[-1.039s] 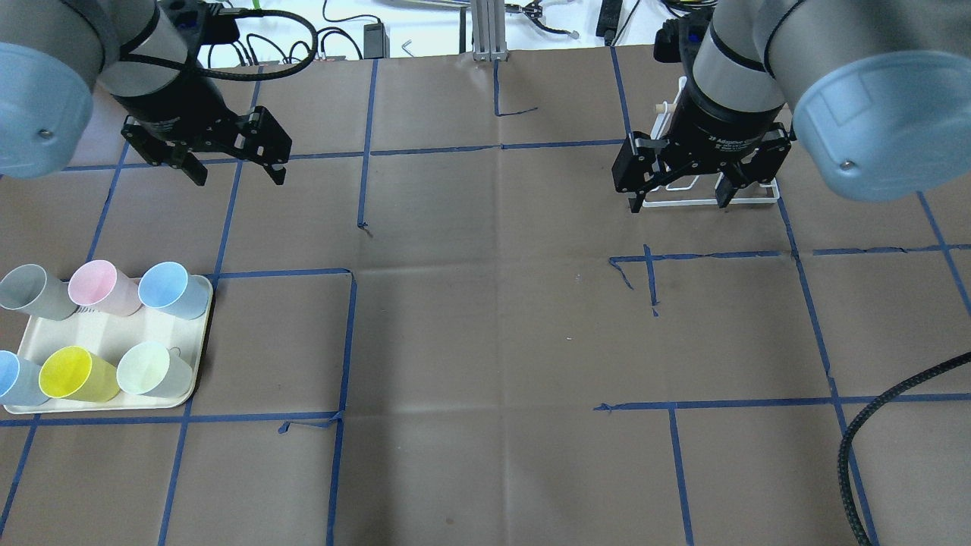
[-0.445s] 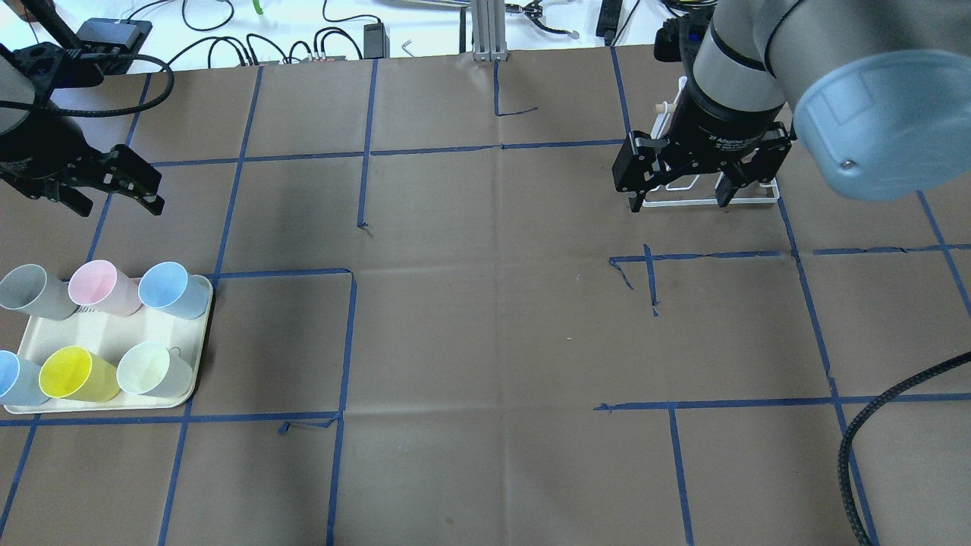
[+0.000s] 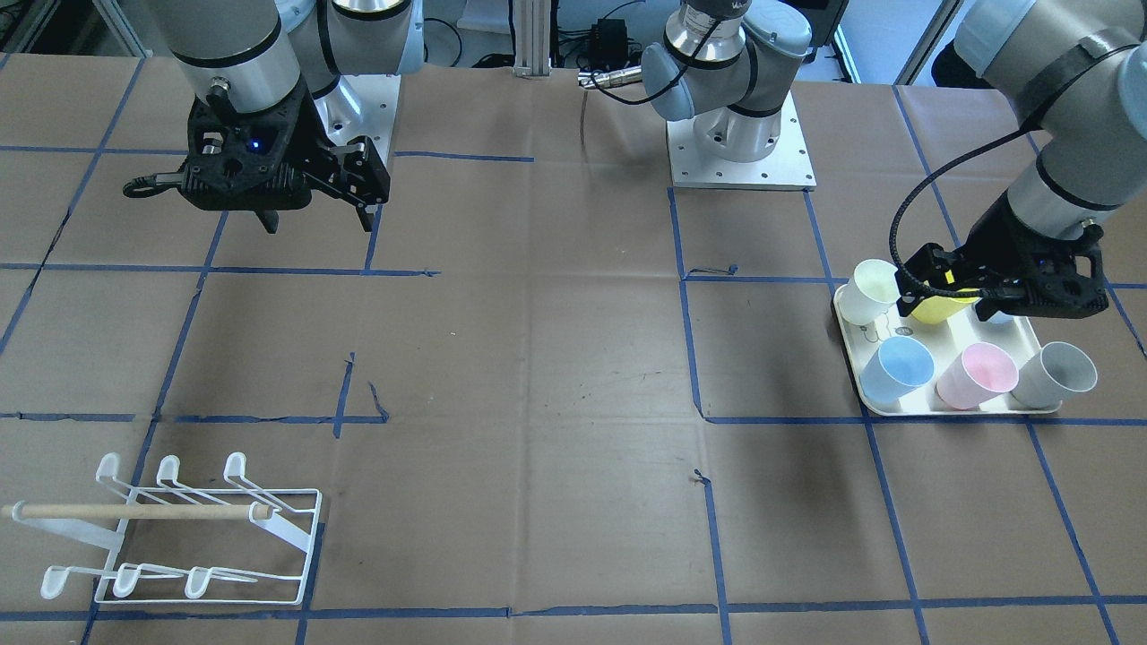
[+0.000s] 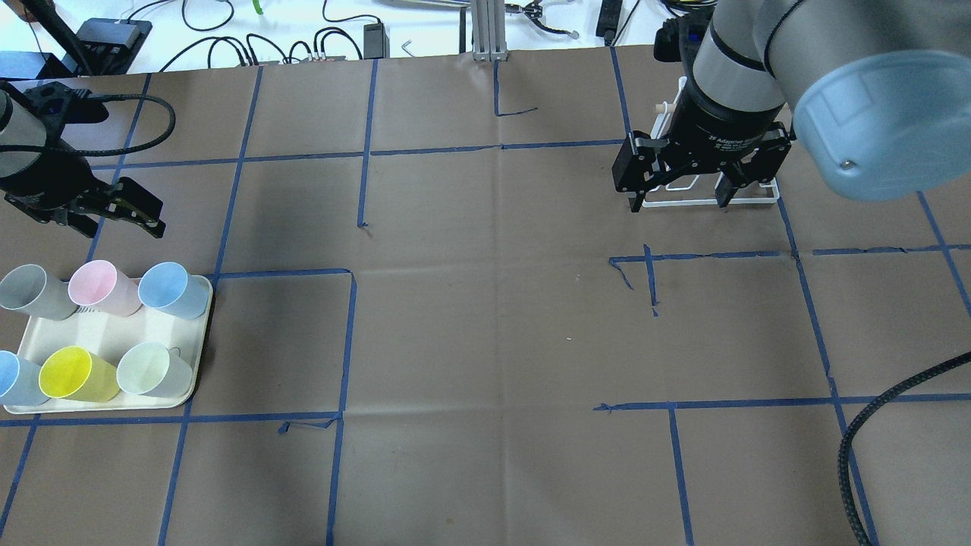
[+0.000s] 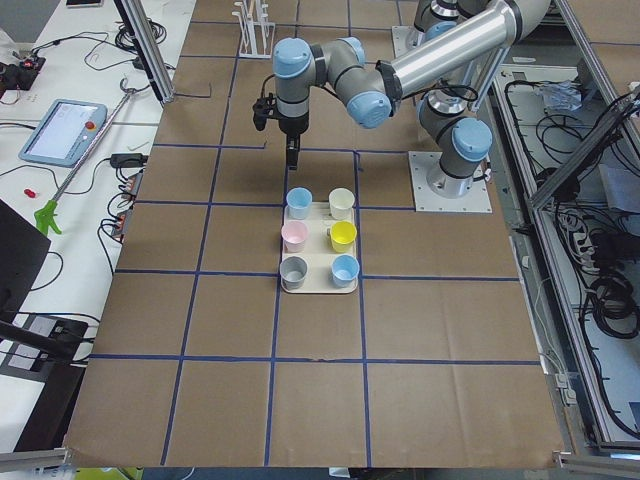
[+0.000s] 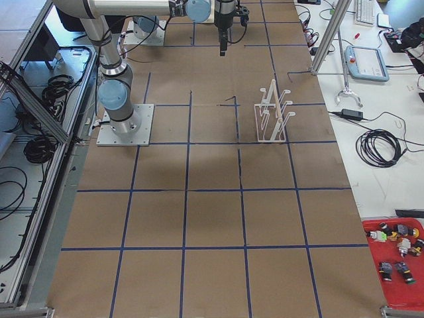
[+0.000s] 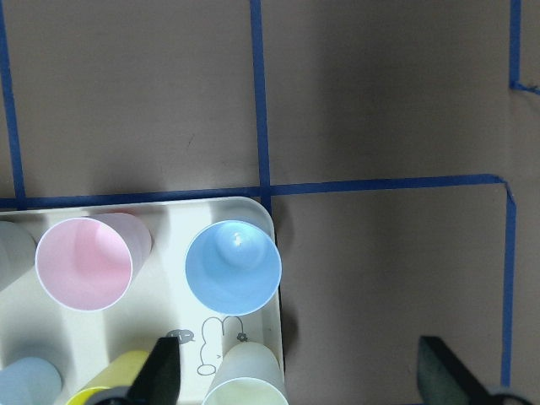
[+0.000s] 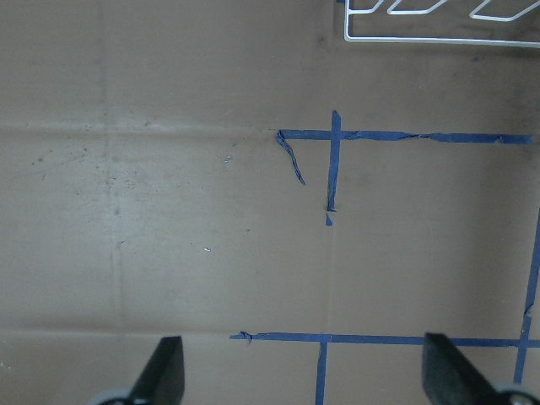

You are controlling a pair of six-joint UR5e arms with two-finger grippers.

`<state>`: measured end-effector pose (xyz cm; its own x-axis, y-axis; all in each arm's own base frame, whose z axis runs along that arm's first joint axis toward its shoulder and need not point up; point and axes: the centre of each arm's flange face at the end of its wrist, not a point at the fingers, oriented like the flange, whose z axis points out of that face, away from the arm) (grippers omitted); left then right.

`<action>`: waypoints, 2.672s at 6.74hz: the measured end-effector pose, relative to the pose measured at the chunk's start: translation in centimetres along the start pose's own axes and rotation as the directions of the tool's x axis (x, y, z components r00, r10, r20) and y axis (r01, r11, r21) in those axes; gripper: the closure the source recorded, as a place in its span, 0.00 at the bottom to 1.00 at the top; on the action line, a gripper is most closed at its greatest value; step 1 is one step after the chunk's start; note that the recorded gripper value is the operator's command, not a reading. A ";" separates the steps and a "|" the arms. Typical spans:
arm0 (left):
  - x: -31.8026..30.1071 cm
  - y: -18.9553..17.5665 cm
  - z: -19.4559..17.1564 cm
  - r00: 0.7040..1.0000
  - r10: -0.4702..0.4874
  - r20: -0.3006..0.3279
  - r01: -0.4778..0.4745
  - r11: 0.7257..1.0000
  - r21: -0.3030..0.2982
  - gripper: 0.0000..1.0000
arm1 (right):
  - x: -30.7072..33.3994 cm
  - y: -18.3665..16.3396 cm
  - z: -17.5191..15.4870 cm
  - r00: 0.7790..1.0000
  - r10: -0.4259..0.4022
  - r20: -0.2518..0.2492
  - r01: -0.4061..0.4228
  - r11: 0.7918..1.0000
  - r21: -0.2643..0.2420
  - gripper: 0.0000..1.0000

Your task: Transfer IKEA cup to right arm and place on rack

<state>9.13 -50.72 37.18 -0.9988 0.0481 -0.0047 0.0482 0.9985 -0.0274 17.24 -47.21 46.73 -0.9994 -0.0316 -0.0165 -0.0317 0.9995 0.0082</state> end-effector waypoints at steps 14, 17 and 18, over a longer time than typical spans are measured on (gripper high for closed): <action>-0.6 1.6 14.0 1.000 -0.009 0.019 0.010 1.000 -0.030 1.00 | -2.4 -1.3 3.7 0.877 0.357 0.322 -0.428 0.884 0.185 0.00; -0.7 1.5 13.5 1.000 -0.013 0.024 0.013 1.000 -0.022 1.00 | -3.6 -0.6 4.9 0.715 0.409 0.567 -0.610 0.762 0.219 0.00; -0.9 1.1 12.6 0.999 -0.013 0.029 0.014 1.000 -0.011 1.00 | -4.0 0.2 5.7 0.651 0.409 0.639 -0.653 0.731 0.198 0.00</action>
<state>10.10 -49.97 24.53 -0.9989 0.0340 -0.0336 0.0346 0.9993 -0.0167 21.31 -46.86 41.09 -0.6536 0.3937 -0.6463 0.6325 0.7531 -0.1809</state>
